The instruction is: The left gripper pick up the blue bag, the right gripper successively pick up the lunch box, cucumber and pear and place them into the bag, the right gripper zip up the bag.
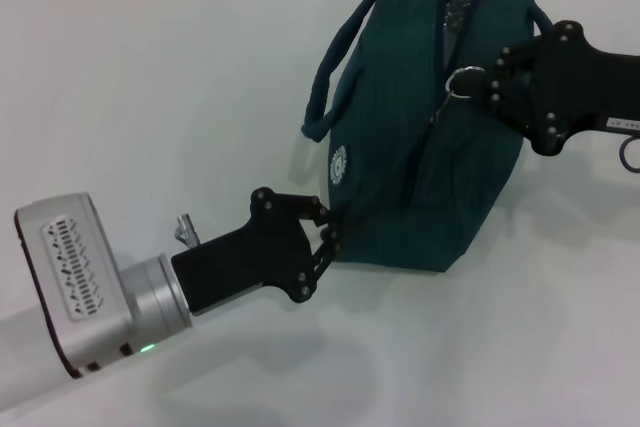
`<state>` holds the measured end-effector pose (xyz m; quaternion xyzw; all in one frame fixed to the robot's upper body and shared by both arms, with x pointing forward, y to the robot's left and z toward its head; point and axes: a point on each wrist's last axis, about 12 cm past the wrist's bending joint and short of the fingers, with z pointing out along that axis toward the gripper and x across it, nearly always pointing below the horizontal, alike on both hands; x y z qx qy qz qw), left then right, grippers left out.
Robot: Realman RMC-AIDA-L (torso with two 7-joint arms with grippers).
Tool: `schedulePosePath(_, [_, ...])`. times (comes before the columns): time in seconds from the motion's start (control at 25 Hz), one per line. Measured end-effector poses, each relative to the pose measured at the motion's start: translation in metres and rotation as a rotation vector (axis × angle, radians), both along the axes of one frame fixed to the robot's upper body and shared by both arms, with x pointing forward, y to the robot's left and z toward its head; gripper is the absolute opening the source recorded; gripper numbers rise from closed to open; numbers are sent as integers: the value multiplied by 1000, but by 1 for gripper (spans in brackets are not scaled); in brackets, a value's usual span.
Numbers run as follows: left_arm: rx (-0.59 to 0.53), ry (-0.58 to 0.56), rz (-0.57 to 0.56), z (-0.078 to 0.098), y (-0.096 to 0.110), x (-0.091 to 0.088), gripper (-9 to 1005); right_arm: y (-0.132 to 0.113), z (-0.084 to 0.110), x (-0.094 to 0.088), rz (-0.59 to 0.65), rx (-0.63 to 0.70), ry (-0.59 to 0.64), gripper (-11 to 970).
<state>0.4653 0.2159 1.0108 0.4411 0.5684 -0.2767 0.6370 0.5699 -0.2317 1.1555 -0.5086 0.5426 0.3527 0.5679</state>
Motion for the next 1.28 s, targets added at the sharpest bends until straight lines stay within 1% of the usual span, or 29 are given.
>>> schedulePosePath(0.2, [8,6,2,-3,2,-5,63,-5,3,-4,-30,83,-67,20])
schedulePosePath(0.44, [24,0,-23,-5,2,-9,64,-11,1,-11,-57,193,-148,20])
schedulePosePath(0.68, [5,-16,-42,-3,0,-12,64,-12,-2,-15,-39,204,-150,20])
schedulePosePath(0.88, [-61,1,-47,2,0,-16,64,-11,-5,-18,-22,202,-142,20])
schedulePosePath(1.08, [-216,62,-48,14,3,-18,186,-11,-6,-21,-9,205,-137,20])
schedulePosePath(1.12, [-239,75,-53,16,3,-18,226,-11,-6,-21,-6,206,-137,20])
schedulePosePath(1.28, [-281,81,-28,20,3,-13,384,-10,-7,-23,3,202,-150,20])
